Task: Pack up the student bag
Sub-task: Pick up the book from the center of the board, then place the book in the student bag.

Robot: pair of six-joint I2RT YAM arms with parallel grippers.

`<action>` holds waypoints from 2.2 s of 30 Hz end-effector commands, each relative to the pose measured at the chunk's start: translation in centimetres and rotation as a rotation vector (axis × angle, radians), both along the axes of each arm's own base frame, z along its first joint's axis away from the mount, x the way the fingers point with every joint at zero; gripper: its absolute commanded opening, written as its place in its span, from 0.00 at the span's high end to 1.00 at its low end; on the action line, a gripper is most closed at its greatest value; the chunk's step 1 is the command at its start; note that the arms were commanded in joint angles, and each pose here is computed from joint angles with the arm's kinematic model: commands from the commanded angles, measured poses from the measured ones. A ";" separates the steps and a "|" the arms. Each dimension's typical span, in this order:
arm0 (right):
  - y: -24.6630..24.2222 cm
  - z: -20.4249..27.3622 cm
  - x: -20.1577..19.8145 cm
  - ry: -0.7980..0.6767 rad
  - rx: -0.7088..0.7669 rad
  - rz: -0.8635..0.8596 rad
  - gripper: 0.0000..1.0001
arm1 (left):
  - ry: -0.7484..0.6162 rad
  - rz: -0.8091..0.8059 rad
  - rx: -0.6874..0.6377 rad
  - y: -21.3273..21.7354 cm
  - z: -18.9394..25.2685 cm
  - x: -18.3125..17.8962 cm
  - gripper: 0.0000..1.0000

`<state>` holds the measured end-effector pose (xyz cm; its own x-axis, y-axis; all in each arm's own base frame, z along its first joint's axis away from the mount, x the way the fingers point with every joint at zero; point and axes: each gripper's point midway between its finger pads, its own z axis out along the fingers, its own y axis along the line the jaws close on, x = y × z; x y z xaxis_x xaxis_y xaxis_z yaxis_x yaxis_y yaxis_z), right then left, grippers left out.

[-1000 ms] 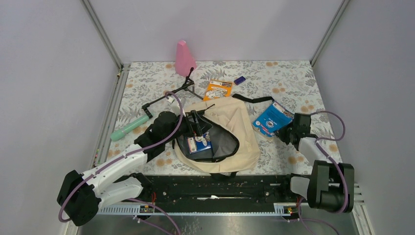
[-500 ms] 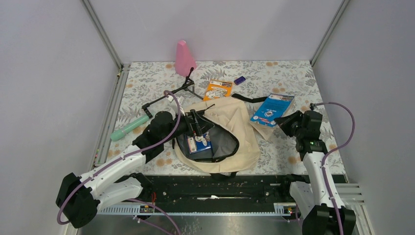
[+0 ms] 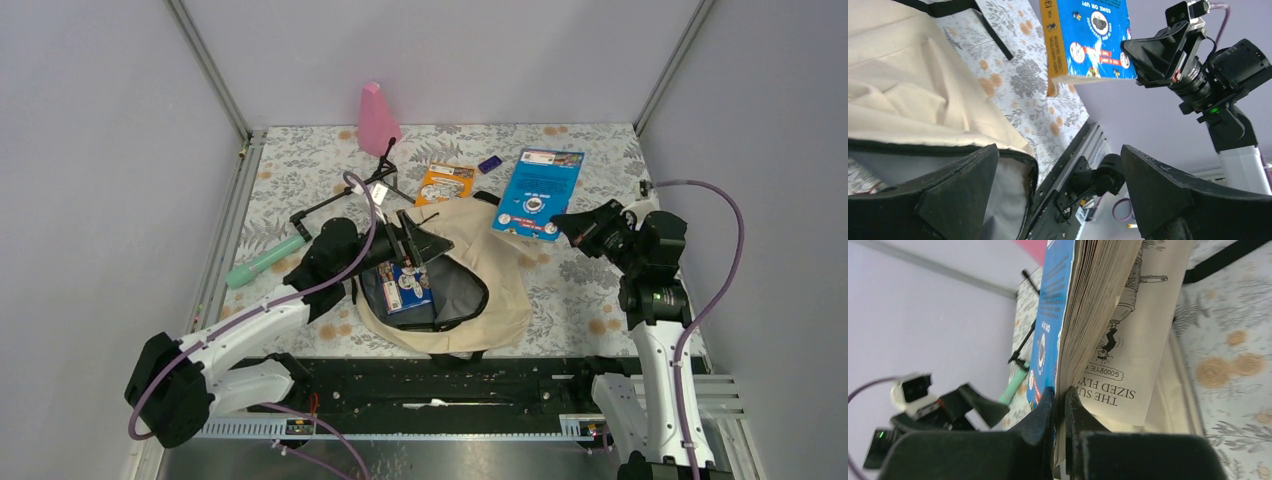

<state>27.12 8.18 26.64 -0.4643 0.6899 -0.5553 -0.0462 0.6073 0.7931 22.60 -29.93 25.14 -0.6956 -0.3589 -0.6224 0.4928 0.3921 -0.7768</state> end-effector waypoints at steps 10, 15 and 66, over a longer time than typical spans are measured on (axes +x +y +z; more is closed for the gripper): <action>9.0 7.4 -3.9 -0.239 0.061 0.404 1.00 | 0.058 -0.094 -0.217 -3.7 2.6 1.3 0.01; 10.2 8.0 -4.5 -0.264 0.079 0.461 1.00 | 0.080 -0.105 -0.262 -3.9 2.6 1.1 0.01; 15.9 -12.7 -1.4 -0.072 -0.749 0.619 0.21 | 0.109 0.230 0.109 9.9 -4.9 -5.0 1.00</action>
